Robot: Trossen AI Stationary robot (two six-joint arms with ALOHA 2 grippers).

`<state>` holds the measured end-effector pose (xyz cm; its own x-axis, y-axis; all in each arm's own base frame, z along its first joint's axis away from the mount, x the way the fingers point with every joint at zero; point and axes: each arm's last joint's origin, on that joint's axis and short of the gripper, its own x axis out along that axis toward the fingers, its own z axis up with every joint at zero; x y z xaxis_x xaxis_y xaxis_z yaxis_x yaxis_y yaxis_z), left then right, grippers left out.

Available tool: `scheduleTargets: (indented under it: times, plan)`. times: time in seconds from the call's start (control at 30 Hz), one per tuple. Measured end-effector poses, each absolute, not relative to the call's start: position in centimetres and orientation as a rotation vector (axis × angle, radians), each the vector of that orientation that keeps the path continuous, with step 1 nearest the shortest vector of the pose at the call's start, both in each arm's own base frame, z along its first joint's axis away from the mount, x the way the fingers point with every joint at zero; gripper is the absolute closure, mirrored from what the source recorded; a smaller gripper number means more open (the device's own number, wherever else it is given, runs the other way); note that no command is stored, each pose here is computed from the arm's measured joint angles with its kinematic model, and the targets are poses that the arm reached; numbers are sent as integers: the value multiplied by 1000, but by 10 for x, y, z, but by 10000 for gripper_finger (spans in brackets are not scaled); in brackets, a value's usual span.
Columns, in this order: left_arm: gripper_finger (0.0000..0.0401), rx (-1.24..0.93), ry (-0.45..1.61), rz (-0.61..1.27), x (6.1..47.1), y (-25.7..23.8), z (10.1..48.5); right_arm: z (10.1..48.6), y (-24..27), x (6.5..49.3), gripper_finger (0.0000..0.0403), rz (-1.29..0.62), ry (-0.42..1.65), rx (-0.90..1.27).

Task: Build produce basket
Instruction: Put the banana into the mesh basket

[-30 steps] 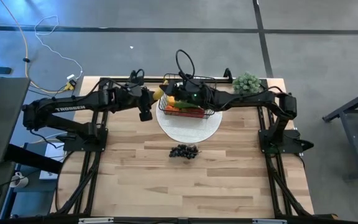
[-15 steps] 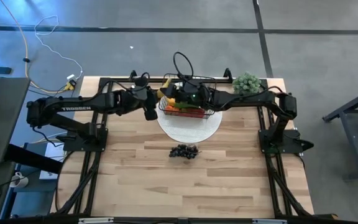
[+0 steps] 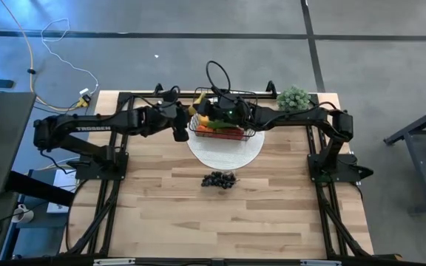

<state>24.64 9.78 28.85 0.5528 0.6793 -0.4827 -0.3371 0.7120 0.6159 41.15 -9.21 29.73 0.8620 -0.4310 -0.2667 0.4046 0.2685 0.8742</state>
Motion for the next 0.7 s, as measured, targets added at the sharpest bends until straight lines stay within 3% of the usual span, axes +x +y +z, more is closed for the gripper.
scheduleTargets:
  times: [0.2, 0.57, 0.7]
  plan:
    - [248, 510, 792, 622, 251, 99, 284, 296, -92, 411, 312, -577, -14, 1150]
    - [174, 488, 777, 629, 252, 99, 284, 290, -92, 409, 314, -626, 54, 1095]
    - [167, 469, 772, 641, 250, 99, 285, 287, -92, 408, 314, -645, 85, 1089]
